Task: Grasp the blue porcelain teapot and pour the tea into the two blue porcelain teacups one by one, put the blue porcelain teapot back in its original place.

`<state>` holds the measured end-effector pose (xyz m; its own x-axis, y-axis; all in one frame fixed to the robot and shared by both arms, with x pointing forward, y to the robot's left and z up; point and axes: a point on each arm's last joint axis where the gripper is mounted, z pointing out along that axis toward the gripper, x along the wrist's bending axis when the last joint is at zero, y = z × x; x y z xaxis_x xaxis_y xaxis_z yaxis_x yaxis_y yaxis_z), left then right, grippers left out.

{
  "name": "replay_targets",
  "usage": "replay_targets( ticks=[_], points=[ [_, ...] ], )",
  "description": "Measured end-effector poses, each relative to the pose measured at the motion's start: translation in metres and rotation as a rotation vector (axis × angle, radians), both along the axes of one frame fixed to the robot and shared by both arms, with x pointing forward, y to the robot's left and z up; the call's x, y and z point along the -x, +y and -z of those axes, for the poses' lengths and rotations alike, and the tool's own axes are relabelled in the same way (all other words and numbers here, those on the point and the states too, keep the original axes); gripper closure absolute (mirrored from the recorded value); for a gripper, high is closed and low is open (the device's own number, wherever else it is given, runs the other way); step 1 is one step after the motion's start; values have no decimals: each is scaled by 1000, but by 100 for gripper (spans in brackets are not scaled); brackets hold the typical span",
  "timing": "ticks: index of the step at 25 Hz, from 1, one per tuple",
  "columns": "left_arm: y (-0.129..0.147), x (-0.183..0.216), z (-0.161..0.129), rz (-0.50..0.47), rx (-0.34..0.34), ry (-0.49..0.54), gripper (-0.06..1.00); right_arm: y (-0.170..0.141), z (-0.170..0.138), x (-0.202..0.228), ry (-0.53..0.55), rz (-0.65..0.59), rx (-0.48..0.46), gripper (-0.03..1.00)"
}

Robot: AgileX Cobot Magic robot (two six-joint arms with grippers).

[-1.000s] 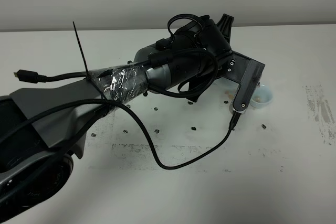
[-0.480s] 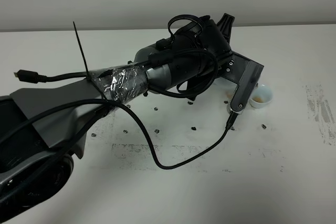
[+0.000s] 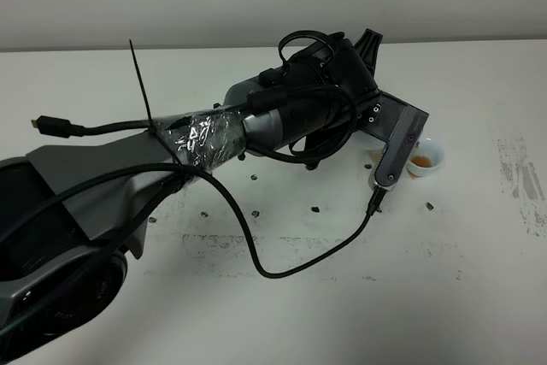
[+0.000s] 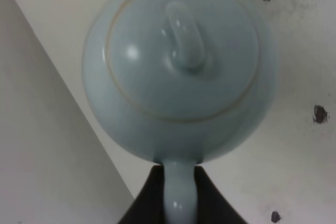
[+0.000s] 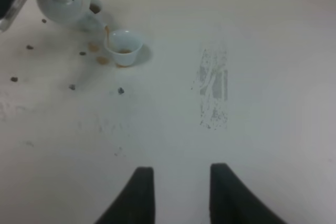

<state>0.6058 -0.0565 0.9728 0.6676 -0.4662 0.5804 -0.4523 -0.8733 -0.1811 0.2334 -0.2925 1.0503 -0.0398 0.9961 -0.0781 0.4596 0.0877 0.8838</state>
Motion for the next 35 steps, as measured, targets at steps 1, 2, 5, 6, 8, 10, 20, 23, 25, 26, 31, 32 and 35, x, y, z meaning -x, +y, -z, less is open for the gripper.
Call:
replay_targets(
  ticks=[1,2,5,6,8,10,20,23,25,26,31,32,35],
  points=[
    [0,0,0,0,0,0,91,0,0,0,0,0,0,68],
    [0,0,0,0,0,0,91,0,0,0,0,0,0,68],
    [0,0,0,1,-1,-1,91,0,0,0,0,0,0,68],
    [0,0,0,1,-1,-1,91,0,0,0,0,0,0,68],
    [0,0,0,1,-1,-1,91,0,0,0,0,0,0,68],
    [0,0,0,1,-2,-4,91,0,0,0,0,0,0,68],
    [0,-1,-1,3,-6,-10,91,0,0,0,0,0,0,68],
    [1,-1,-1,7,-16,-20,91,0,0,0,0,0,0,68],
    [1,-1,-2,8,-14,-21,91,0,0,0,0,0,0,68],
    [0,-2,-2,9,-13,-23,91,0,0,0,0,0,0,68],
    [-1,-2,-2,15,-3,-29,91,0,0,0,0,0,0,68],
    [-1,-2,-2,15,-2,-30,91,0,0,0,0,0,0,68],
    [-1,-2,-2,17,1,-32,91,0,0,0,0,0,0,68]
  ],
)
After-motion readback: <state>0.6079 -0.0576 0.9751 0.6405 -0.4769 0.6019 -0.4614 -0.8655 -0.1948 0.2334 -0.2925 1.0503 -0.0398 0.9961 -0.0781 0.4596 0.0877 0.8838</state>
